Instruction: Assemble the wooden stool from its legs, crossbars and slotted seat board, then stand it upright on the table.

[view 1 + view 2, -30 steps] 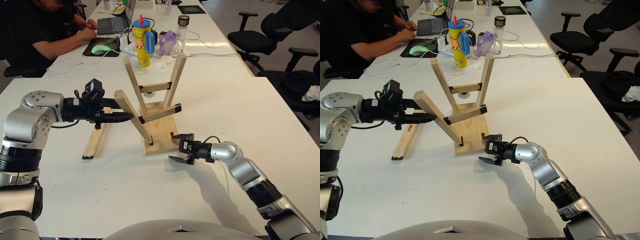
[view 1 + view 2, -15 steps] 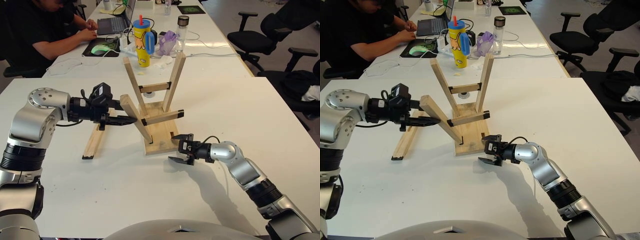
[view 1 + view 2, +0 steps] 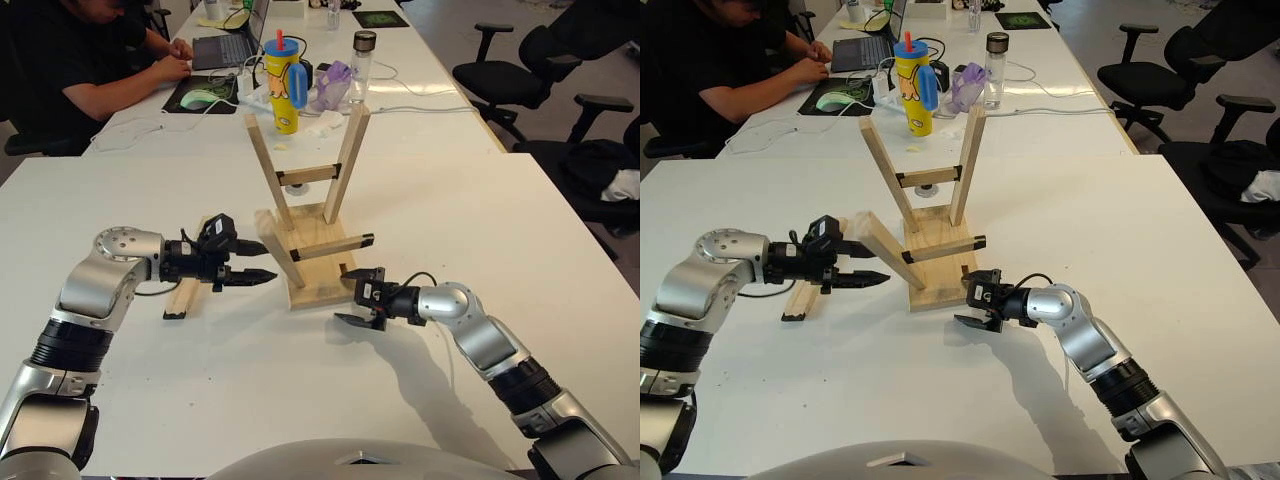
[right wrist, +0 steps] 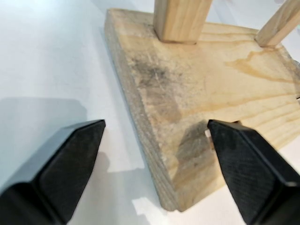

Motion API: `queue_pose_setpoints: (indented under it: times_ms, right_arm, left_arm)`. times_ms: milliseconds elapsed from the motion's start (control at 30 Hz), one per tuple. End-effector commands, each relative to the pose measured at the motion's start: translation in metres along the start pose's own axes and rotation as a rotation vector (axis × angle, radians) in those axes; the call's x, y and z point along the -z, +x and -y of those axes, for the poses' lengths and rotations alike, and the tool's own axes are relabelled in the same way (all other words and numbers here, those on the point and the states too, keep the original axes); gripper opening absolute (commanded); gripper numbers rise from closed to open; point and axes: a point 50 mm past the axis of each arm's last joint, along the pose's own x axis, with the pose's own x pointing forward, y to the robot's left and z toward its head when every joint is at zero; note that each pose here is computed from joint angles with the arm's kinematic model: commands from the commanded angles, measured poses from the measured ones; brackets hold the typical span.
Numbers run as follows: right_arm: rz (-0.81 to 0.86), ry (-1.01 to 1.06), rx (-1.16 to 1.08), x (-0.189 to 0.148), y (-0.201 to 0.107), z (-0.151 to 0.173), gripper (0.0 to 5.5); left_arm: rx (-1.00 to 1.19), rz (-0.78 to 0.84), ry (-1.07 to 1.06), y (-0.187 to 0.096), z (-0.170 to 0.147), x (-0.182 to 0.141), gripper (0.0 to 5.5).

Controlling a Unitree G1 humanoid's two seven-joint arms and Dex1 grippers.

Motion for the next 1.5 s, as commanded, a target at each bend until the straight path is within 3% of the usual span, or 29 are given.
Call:
queue_pose_setpoints:
  times_ms: [33,233,400,467,667,867,1100,1500]
  right_arm:
    - [-0.134,0.098,-0.092,0.029,0.006,-0.024,4.05]
    - [-0.139,0.116,-0.075,0.031,0.009,-0.023,4.05]
    - [-0.146,0.186,0.005,0.033,0.022,-0.023,4.05]
    - [-0.12,0.229,0.032,0.029,0.029,-0.02,4.05]
    - [-0.064,0.298,0.044,0.013,0.055,-0.013,4.05]
    - [-0.045,0.354,0.058,0.0,0.067,-0.011,4.05]
    - [0.026,0.506,0.076,-0.012,0.066,-0.011,4.05]
    - [0.187,0.616,0.151,-0.036,0.059,-0.001,4.05]
  left_arm:
    - [-0.046,-0.043,0.028,-0.011,-0.006,-0.003,3.47]
    - [-0.184,-0.024,-0.01,-0.045,-0.012,-0.002,4.24]
    - [-0.401,0.248,-0.056,-0.079,-0.033,-0.024,5.04]
    - [-0.439,0.285,-0.083,-0.082,-0.036,-0.021,5.06]
    - [-0.679,0.167,-0.234,-0.076,-0.036,0.028,5.06]
    - [-0.924,-0.015,-0.362,-0.066,-0.033,0.048,5.06]
    - [-0.994,-0.144,-0.42,-0.05,0.0,0.053,5.06]
    - [-1.002,-0.298,-0.54,-0.044,0.026,0.092,5.06]
